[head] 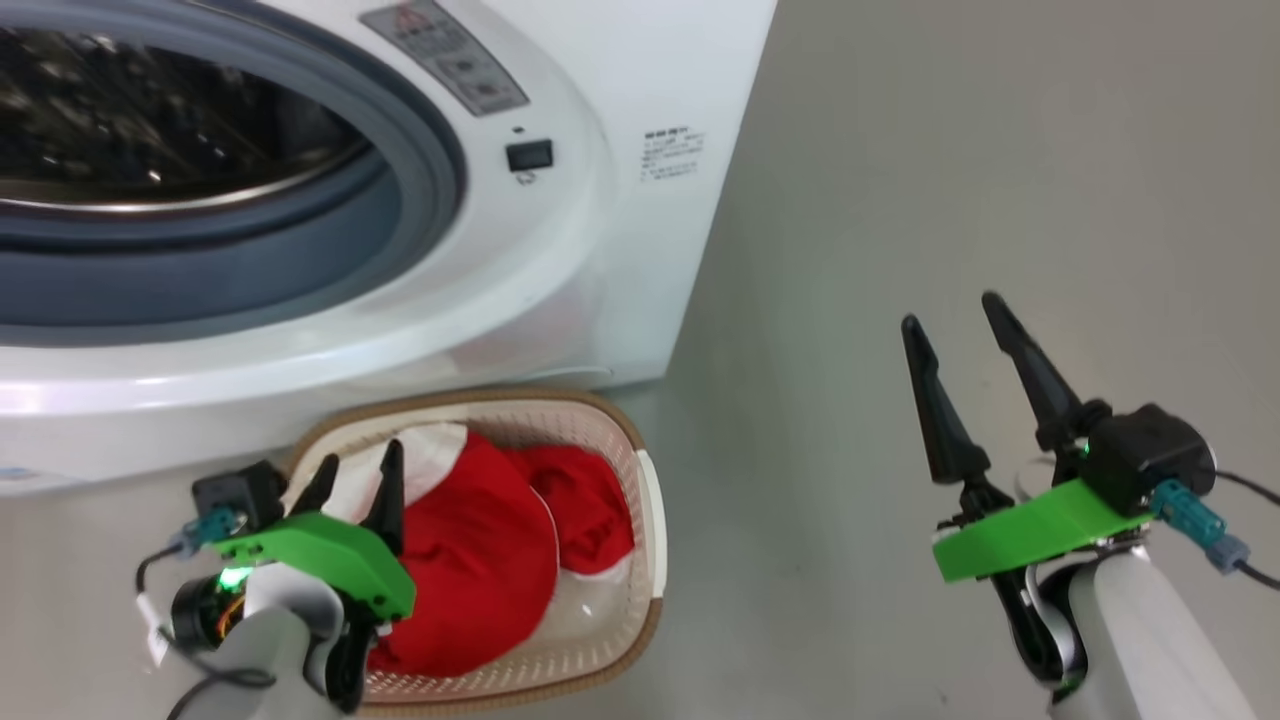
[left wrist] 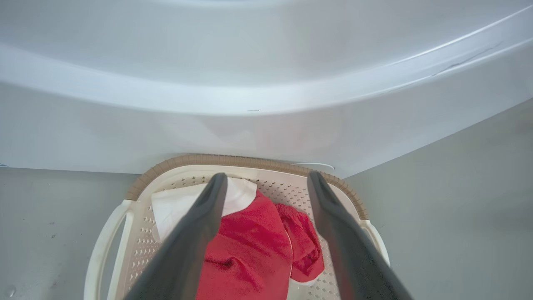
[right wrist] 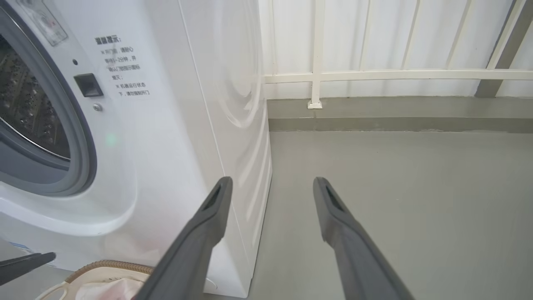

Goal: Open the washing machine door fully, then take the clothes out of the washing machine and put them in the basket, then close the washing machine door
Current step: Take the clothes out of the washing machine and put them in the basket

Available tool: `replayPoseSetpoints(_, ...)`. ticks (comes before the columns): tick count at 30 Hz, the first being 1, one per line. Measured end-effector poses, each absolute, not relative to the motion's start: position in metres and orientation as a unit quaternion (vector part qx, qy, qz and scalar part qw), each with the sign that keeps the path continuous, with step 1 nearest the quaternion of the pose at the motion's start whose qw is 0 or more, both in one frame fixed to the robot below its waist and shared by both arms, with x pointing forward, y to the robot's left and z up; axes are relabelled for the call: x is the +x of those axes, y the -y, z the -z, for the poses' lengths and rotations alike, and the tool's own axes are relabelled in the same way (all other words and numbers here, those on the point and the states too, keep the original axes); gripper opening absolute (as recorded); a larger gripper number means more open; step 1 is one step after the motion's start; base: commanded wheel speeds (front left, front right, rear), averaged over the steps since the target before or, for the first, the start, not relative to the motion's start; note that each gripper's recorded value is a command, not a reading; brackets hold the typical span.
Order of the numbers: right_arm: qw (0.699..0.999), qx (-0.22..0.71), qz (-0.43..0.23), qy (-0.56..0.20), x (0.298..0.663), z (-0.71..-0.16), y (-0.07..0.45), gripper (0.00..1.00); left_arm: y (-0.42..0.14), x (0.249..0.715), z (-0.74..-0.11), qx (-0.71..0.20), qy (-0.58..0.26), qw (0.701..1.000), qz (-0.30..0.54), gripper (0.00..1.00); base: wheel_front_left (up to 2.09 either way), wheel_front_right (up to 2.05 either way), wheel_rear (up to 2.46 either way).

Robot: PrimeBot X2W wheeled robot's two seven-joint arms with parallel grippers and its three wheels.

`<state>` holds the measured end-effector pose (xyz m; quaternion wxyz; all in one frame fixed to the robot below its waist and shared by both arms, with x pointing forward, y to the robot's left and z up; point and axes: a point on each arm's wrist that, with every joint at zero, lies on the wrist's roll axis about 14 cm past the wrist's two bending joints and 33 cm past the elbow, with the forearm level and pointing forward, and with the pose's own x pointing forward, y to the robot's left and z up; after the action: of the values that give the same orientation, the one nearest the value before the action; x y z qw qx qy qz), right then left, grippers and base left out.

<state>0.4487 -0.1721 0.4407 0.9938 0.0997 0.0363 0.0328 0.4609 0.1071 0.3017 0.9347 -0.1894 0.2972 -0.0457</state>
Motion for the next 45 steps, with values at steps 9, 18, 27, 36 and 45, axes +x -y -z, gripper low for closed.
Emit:
replayPoseSetpoints(9,0.994,0.103,-0.037,-0.019,0.429,-0.46,0.168,1.0,-0.137,0.457,-0.367,-0.192,-0.184,0.964,0.029,1.0,0.0,0.0,0.0)
replayPoseSetpoints(18,0.994,0.101,-0.042,0.011,0.413,-0.485,0.167,1.0,-0.152,0.442,-0.434,-0.153,-0.078,0.985,0.036,1.0,0.0,0.0,0.0)
replayPoseSetpoints(27,0.994,0.101,-0.029,0.028,0.386,-0.498,0.175,1.0,-0.167,0.413,-0.475,-0.159,-0.011,0.987,0.023,1.0,0.0,0.0,0.0)
replayPoseSetpoints(36,0.994,0.1,-0.01,0.044,0.362,-0.507,0.189,1.0,-0.169,0.386,-0.499,-0.135,0.026,0.99,0.029,1.0,0.0,0.0,0.0)
replayPoseSetpoints(45,0.993,0.1,-0.009,0.058,0.351,-0.515,0.191,1.0,-0.172,0.371,-0.503,-0.113,0.033,0.993,0.03,1.0,0.0,0.0,0.0)
